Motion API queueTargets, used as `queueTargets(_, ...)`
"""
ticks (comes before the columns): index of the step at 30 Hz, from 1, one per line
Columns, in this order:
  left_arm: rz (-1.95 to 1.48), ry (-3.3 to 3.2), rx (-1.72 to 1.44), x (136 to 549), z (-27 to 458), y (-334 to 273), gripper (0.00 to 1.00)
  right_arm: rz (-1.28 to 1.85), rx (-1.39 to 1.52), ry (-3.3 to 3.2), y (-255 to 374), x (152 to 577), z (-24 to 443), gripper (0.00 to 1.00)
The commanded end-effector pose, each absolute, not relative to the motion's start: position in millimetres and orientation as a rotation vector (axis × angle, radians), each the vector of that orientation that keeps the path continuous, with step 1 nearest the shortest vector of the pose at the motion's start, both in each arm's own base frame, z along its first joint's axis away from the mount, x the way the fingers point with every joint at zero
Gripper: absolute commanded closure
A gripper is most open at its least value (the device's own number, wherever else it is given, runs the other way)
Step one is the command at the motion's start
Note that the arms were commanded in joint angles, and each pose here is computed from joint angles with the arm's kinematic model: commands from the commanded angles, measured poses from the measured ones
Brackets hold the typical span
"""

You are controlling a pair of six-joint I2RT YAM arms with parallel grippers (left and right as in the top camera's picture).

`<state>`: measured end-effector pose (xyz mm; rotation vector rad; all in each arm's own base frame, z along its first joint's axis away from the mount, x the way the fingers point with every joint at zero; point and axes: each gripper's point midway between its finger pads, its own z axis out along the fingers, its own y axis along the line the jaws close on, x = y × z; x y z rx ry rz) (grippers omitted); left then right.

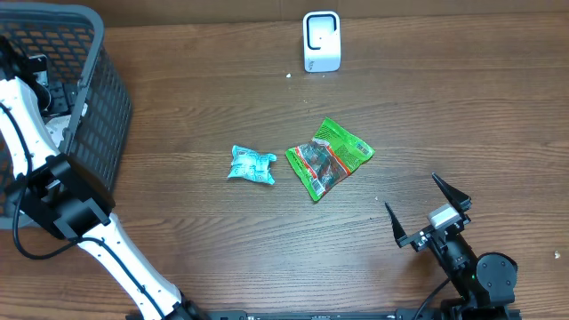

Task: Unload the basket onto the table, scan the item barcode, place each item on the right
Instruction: 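Reach the left gripper into the basket and grasp the white Pantene tube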

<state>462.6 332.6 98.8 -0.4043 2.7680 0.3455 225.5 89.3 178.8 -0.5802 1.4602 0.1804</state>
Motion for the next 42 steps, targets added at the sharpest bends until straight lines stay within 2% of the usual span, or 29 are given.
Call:
queueTargets(1,0.420,2.858,-0.372,441,75,347,0.01,0.190,-0.572,1.462,90,226,177,0.00)
queueTargets(9,0.369,2.940,-0.417,415,27,349,0.00,0.190,-0.572,1.462,90,226,177,0.00)
queueTargets(12,0.346,2.977,-0.418,407,11,343,0.06,0.190,-0.572,1.462,90,226,177,0.00)
queueTargets(13,0.338,2.988,-0.420,405,6,341,0.11,0.190,-0.572,1.462,90,226,177,0.00)
queueTargets(15,0.321,3.009,-0.421,400,-1,337,0.29,0.190,-0.572,1.462,90,226,177,0.00)
queueTargets(19,0.311,3.009,-0.470,398,-3,335,0.74,0.190,-0.572,1.462,90,226,177,0.00)
queueTargets(20,0.309,3.001,-0.501,398,-3,334,0.80,0.190,-0.572,1.462,90,226,177,0.00)
queueTargets(23,0.303,2.972,-0.609,399,-3,334,0.86,0.189,-0.572,1.461,90,226,177,0.00)
queueTargets(25,0.302,2.951,-0.670,399,-2,335,0.96,0.190,-0.572,1.462,90,226,177,0.00)
queueTargets(29,0.303,2.895,-0.786,404,11,338,0.96,0.190,-0.572,1.462,90,226,177,0.00)
queueTargets(33,0.313,2.851,-0.822,411,44,342,0.96,0.189,-0.572,1.461,90,226,177,0.00)
queueTargets(41,0.351,2.599,-0.917,432,170,344,0.96,0.190,-0.572,1.462,90,226,177,0.00)
queueTargets(42,0.340,2.518,-0.929,435,202,340,0.96,0.190,-0.572,1.462,90,226,177,0.00)
